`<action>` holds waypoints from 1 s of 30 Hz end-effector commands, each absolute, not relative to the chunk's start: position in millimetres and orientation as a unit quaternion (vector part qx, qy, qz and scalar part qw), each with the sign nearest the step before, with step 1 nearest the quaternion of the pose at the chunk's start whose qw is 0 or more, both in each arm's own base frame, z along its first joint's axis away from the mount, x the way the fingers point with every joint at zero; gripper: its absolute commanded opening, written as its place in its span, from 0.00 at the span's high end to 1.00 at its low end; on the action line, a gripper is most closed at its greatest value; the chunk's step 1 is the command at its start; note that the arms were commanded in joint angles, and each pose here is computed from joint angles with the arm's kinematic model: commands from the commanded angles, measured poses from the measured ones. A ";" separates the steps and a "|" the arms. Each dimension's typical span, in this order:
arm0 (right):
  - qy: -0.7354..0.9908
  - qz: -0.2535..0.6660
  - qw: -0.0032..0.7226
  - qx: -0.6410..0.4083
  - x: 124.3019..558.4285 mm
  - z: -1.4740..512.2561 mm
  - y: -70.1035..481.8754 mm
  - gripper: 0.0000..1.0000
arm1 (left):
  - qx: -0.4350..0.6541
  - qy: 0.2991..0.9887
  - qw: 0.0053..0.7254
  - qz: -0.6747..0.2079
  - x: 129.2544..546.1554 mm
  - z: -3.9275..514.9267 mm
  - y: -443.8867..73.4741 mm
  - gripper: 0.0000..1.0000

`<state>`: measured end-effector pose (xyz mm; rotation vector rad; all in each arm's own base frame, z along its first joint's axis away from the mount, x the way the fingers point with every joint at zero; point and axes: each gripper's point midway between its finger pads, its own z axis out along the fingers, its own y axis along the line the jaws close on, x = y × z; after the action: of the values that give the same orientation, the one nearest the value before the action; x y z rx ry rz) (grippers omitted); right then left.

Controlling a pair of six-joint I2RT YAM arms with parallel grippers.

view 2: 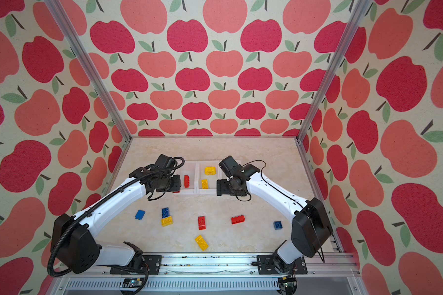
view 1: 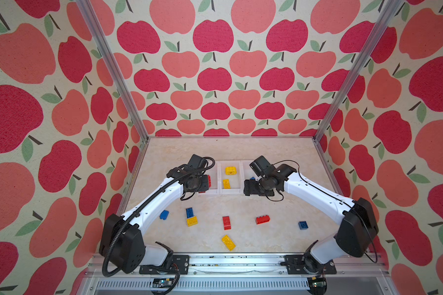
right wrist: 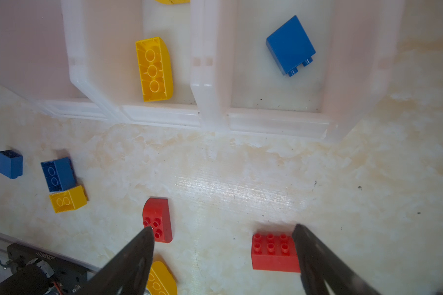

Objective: Sort the legos into containers by color
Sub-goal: 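Lift the red brick with the left gripper toward the bin, then release the red brick into the compartment nearest the left arm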

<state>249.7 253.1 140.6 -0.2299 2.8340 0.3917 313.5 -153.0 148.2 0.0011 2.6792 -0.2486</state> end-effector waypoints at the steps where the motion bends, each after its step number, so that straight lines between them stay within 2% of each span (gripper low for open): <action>1: 0.977 0.137 0.152 -0.063 251.8 151.0 246.0 0.12 | 0.029 0.968 0.232 -0.090 336.5 148.3 -154.0 0.79; 9: 0.977 0.136 0.154 -0.058 253.1 152.1 245.9 0.12 | 0.032 0.971 0.225 -0.081 375.5 128.4 -156.2 0.79; 20: 0.977 0.136 0.151 -0.059 257.1 150.8 250.9 0.12 | 0.026 0.979 0.198 -0.048 394.2 95.9 -153.7 0.75; 26: 0.978 0.136 0.149 -0.061 259.6 150.3 253.6 0.12 | 0.017 0.980 0.197 -0.037 397.5 90.1 -151.0 0.59; 30: 0.978 0.136 0.147 -0.061 261.0 149.2 254.5 0.12 | 0.015 0.978 0.206 -0.040 401.1 94.6 -153.2 0.52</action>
<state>253.7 253.3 144.3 -0.2075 2.8214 0.3897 387.2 -154.5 83.1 0.0567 2.7711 -0.1315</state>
